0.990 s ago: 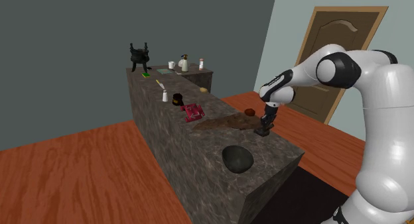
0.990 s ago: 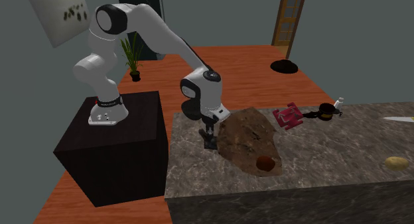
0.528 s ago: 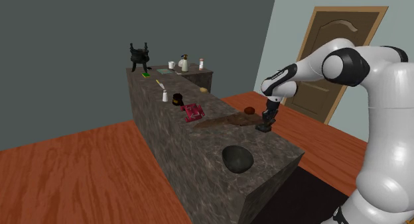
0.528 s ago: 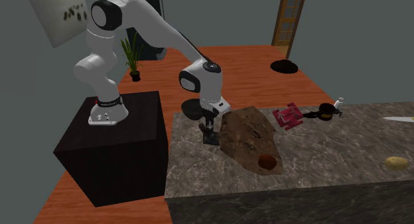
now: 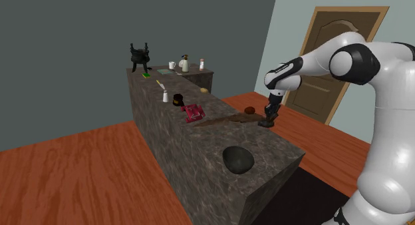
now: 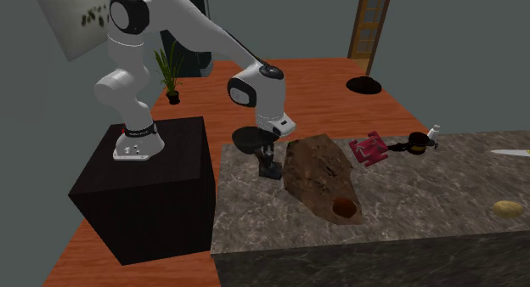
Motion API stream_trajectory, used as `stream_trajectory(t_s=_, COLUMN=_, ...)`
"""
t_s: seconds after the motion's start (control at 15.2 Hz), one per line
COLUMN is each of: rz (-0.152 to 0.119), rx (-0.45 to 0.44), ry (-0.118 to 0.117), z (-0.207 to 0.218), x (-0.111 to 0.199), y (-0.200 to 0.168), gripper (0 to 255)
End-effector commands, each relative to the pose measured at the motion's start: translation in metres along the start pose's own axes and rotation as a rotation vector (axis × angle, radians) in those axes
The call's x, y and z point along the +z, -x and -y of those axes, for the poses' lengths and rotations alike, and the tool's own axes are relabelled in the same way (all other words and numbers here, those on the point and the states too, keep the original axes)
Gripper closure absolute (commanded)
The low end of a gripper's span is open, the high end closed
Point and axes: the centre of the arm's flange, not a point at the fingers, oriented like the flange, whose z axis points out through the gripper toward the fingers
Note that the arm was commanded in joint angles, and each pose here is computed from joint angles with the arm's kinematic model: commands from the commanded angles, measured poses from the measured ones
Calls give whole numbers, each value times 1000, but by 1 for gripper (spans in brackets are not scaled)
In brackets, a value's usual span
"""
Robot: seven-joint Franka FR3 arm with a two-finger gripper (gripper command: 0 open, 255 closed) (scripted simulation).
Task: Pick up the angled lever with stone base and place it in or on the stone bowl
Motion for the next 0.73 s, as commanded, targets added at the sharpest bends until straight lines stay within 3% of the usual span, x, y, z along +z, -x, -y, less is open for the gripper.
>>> stream_trajectory(t_s=0.0, rz=-1, rx=0, ry=0, z=1, x=-10, y=0, gripper=255)
stream_trajectory(t_s=0.66, rz=-1, rx=0, ry=0, z=128, x=-9, y=35, gripper=255)
